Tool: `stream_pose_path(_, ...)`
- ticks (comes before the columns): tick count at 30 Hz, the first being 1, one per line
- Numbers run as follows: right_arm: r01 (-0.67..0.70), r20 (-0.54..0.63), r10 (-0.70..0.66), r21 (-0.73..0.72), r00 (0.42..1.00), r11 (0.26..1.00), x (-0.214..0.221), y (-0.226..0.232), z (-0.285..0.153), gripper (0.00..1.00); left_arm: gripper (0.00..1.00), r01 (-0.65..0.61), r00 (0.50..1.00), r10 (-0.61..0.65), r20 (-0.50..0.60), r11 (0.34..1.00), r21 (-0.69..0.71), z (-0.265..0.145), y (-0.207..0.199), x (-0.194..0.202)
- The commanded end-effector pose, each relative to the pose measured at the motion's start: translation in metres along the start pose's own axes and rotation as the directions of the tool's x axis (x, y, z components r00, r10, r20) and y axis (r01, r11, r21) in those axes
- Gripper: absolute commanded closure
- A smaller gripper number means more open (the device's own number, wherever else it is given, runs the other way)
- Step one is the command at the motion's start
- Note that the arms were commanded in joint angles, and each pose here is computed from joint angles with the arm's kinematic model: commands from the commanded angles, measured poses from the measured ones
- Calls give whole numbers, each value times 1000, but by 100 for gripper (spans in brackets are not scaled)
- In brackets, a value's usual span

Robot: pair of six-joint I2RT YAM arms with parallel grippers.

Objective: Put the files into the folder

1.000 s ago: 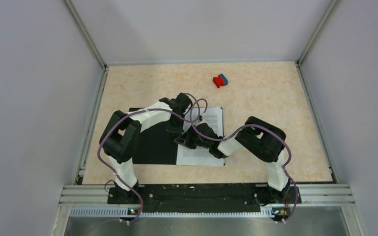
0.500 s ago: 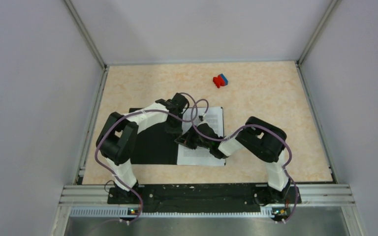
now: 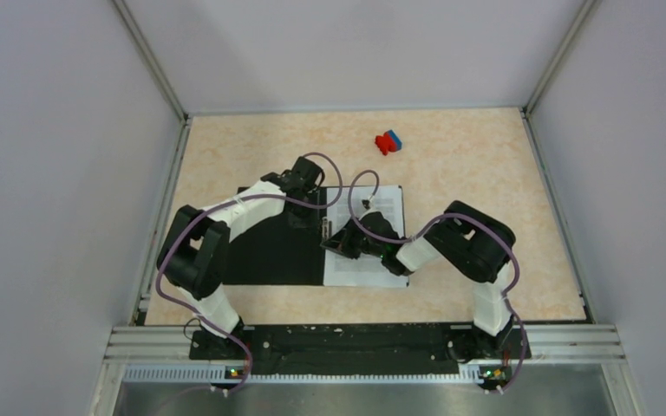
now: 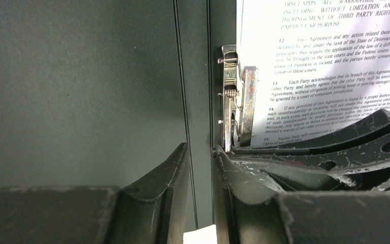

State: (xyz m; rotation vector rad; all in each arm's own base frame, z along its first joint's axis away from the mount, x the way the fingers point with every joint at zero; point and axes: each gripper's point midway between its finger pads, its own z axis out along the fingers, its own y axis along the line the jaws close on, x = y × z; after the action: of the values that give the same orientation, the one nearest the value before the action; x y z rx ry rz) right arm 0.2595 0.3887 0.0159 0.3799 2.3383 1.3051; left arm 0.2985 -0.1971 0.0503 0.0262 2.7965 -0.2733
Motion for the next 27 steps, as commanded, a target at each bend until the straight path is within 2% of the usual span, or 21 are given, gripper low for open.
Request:
stream_pose_path(1,98,-138,-38,455,990,885,26,-151,-41,100,71,9,999,-13,43,996,90,-12,-21,-16)
stream_pose_path(9,111,-188,-17,502,982,858,32,-170,-49,100,72,-5,999,0,39,991,132,2,-38,-22)
stream_pose_path(19,84,-183,33,593,982,801,34,-185,-51,100,74,-6,1000,5,20,999,32,29,-24,-18)
stream_pose_path(23,73,-158,35,631,987,772,28,-186,-52,100,79,-7,1000,8,15,1000,-23,38,-14,-14)
stream_pose_path(27,64,-146,40,643,989,764,27,-188,-51,100,89,-10,1000,9,-6,997,-79,48,-5,-6)
